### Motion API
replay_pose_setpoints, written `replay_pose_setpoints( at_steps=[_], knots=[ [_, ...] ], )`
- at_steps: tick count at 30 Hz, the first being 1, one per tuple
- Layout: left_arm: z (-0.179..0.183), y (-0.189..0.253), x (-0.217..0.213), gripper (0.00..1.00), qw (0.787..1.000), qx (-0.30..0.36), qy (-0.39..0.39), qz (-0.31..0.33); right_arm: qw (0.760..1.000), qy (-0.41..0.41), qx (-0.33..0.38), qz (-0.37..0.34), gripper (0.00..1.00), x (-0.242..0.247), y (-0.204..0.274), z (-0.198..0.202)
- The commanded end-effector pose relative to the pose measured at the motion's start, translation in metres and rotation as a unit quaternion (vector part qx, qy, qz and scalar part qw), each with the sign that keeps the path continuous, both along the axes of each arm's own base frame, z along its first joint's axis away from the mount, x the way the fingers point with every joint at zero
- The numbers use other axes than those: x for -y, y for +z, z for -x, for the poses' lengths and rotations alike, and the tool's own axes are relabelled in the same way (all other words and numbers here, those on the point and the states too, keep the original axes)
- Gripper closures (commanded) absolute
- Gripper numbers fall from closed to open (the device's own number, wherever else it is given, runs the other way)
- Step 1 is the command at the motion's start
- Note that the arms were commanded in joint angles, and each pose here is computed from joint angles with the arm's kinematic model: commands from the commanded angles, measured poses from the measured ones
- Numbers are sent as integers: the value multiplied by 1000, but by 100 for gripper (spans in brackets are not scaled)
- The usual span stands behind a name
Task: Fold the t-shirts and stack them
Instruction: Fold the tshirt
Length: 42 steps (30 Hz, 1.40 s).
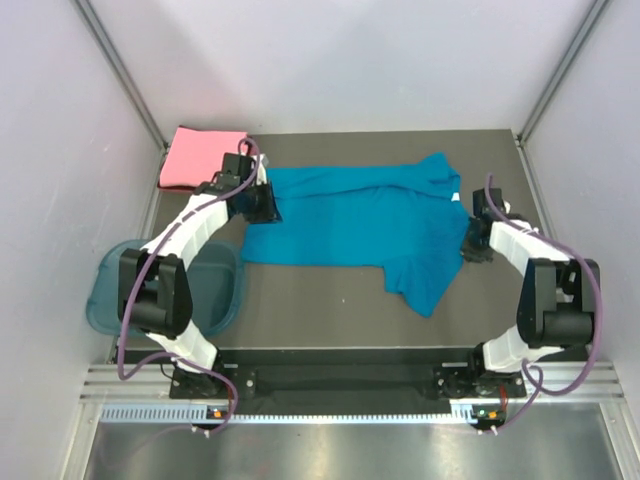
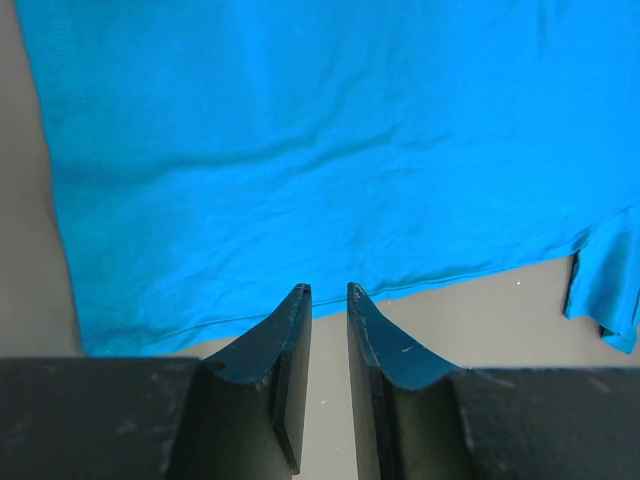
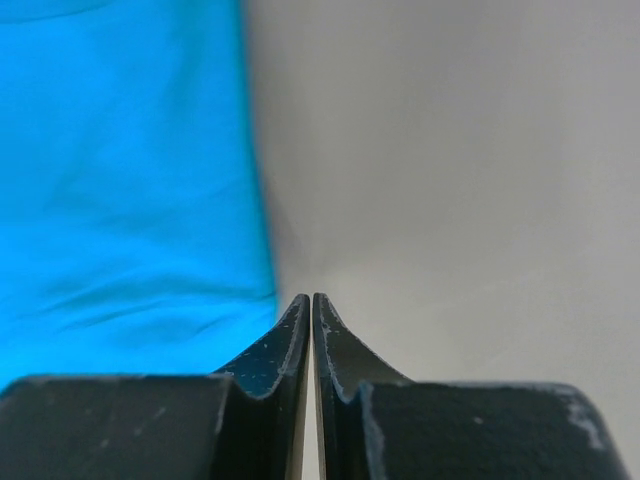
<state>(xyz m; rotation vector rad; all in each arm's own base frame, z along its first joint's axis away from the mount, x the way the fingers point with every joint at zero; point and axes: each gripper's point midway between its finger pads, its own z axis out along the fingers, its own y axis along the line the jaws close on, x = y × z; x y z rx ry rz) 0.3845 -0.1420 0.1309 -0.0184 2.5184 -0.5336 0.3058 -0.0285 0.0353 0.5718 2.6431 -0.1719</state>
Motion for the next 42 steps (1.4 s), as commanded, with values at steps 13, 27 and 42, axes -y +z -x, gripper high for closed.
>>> replay_pose_setpoints(
  at_steps=[13,27,42],
  knots=[
    [16,-38,9,75,997,-31,40,-59,996,16,12,-87,93,-57,-24,11],
    [18,-31,7,75,994,-2,83,-68,1000,-9,-22,13,95,7,-20,33],
    [23,-60,0,76,985,-8,121,-121,999,-18,-22,-23,87,9,-18,29]
  ],
)
